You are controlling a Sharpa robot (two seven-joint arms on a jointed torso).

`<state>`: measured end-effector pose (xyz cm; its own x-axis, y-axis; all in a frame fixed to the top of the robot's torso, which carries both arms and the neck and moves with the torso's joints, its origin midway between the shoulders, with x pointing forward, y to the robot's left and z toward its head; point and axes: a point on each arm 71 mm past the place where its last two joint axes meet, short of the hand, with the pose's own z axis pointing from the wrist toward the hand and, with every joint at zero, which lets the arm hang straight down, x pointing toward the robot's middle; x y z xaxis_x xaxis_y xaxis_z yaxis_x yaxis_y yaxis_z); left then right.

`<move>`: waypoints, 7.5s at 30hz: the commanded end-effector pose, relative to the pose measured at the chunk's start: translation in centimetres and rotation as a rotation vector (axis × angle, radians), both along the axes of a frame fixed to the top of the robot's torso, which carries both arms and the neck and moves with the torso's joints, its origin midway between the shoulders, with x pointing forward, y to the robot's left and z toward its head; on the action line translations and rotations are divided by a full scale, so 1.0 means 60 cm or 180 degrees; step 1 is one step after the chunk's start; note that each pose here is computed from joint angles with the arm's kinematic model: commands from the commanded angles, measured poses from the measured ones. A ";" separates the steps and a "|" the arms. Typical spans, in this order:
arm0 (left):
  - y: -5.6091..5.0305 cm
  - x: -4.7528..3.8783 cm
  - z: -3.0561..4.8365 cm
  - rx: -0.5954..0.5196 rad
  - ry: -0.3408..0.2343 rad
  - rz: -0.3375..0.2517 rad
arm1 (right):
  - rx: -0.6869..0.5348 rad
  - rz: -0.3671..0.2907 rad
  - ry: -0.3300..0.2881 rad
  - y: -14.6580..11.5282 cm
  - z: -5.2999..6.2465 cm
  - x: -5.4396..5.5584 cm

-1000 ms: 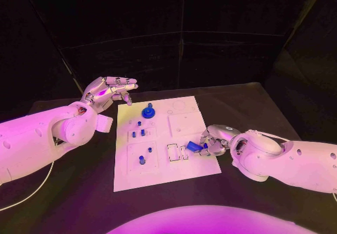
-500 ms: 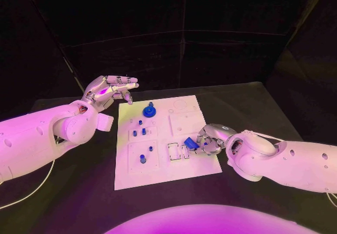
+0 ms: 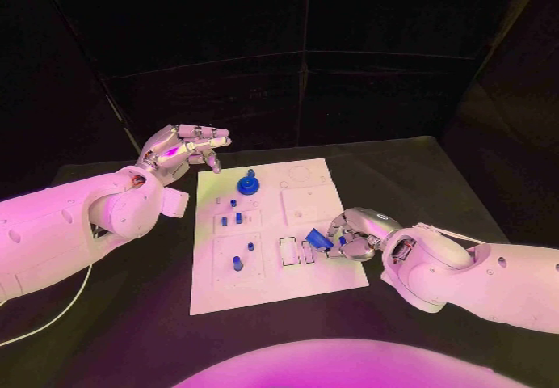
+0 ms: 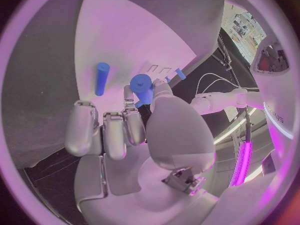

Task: Assemble the parts on the task board

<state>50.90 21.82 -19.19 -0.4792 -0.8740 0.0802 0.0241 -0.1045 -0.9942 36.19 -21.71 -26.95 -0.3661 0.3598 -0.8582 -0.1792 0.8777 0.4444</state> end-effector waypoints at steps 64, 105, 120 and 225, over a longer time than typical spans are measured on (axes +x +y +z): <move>-0.003 -0.003 0.000 -0.0027 0.0027 -0.0088 | 0.0318 0.0085 0.0312 0.086 -0.013 0.008; 0.006 -0.003 0.001 -0.0016 0.0018 -0.0046 | 0.0935 0.0257 0.0043 0.056 0.013 -0.001; 0.003 -0.001 0.000 -0.0016 0.0013 -0.0048 | 0.0499 -0.0248 -0.0178 -0.096 0.073 0.028; 0.004 -0.006 -0.007 0.0003 0.0045 -0.0074 | -0.0406 -0.0128 0.0418 -0.017 -0.019 0.006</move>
